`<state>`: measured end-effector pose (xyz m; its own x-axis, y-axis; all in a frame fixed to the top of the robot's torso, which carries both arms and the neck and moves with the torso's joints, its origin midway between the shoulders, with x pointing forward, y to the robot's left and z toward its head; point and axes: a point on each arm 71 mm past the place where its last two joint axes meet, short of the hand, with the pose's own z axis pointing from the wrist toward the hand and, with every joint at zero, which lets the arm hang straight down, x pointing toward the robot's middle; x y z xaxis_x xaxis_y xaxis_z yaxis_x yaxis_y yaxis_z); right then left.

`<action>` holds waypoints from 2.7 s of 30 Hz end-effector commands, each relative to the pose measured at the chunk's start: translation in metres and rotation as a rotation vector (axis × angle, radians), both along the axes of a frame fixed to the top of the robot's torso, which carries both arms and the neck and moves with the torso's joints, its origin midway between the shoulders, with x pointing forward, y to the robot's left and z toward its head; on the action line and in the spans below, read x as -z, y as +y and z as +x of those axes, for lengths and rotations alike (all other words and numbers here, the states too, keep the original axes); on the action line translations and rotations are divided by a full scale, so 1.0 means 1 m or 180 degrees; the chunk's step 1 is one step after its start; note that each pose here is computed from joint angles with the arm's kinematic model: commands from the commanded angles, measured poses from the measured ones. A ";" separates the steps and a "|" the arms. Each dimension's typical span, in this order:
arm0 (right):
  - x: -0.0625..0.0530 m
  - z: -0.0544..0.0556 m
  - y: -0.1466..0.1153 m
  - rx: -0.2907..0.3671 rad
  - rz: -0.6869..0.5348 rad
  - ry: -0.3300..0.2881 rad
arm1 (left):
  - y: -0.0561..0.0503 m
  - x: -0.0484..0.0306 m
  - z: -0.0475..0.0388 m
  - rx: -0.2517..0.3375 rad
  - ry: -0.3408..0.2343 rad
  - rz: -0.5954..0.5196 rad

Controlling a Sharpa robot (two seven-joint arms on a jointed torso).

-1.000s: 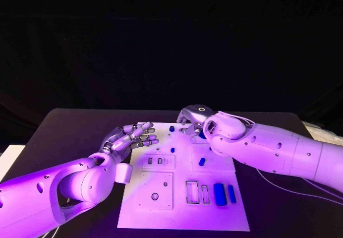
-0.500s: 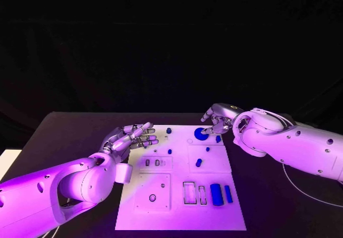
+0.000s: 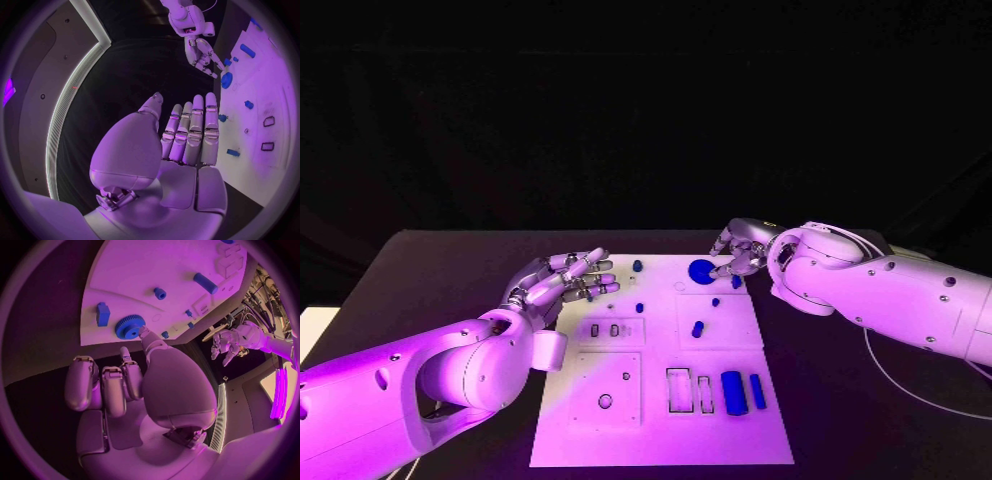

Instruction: Assemble the parts on the task board

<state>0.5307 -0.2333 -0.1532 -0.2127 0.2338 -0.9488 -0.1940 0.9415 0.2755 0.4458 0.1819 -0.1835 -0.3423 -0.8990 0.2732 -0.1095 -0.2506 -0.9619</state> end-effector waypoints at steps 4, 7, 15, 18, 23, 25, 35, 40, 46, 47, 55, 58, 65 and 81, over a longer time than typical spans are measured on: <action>0.007 0.001 0.007 -0.0036 -0.0081 0.0088 | -0.002 -0.0012 -0.0003 0.0071 -0.0007 -0.0050; 0.010 0.001 0.012 -0.0067 -0.0092 0.0089 | -0.002 -0.0011 -0.0002 0.0072 -0.0004 -0.0049; 0.014 0.006 0.014 -0.0033 -0.0105 0.0043 | -0.002 -0.0009 -0.0002 0.0076 0.0001 -0.0049; 0.014 0.008 0.013 0.0008 -0.0087 0.0022 | -0.002 -0.0007 0.0002 0.0074 0.0004 -0.0047; 0.016 0.010 0.013 0.0014 -0.0090 0.0052 | 0.000 -0.0002 0.0010 0.0062 0.0006 -0.0039; 0.016 0.010 0.014 0.0004 -0.0096 0.0074 | 0.000 -0.0002 0.0012 0.0063 0.0007 -0.0039; 0.017 0.010 0.017 0.0016 -0.0094 0.0033 | -0.001 0.0001 0.0014 0.0070 0.0012 -0.0040; 0.017 0.007 0.018 -0.0014 -0.0102 0.0047 | -0.001 0.0001 0.0016 0.0069 0.0012 -0.0040; 0.015 0.004 0.020 -0.0020 -0.0093 -0.0057 | 0.000 0.0001 0.0015 0.0070 0.0013 -0.0040; 0.014 0.004 0.020 -0.0018 -0.0087 -0.0090 | 0.000 0.0001 0.0015 0.0071 0.0013 -0.0040; 0.008 0.003 0.019 0.0014 0.0007 -0.0397 | 0.000 0.0003 0.0018 0.0070 0.0015 -0.0039; 0.008 0.004 0.018 0.0026 -0.0002 -0.0415 | 0.000 0.0004 0.0019 0.0071 0.0017 -0.0038; 0.010 0.006 0.018 0.0028 -0.0054 -0.0338 | 0.000 0.0006 0.0020 0.0077 0.0023 -0.0038; 0.021 0.007 0.022 -0.0090 -0.0159 0.0037 | 0.000 0.0022 0.0034 0.0065 0.0055 -0.0014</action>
<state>0.5384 -0.2136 -0.1705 -0.1856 0.2005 -0.9620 -0.2059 0.9493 0.2375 0.4495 0.1842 -0.1865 -0.3404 -0.8995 0.2740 -0.1264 -0.2450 -0.9612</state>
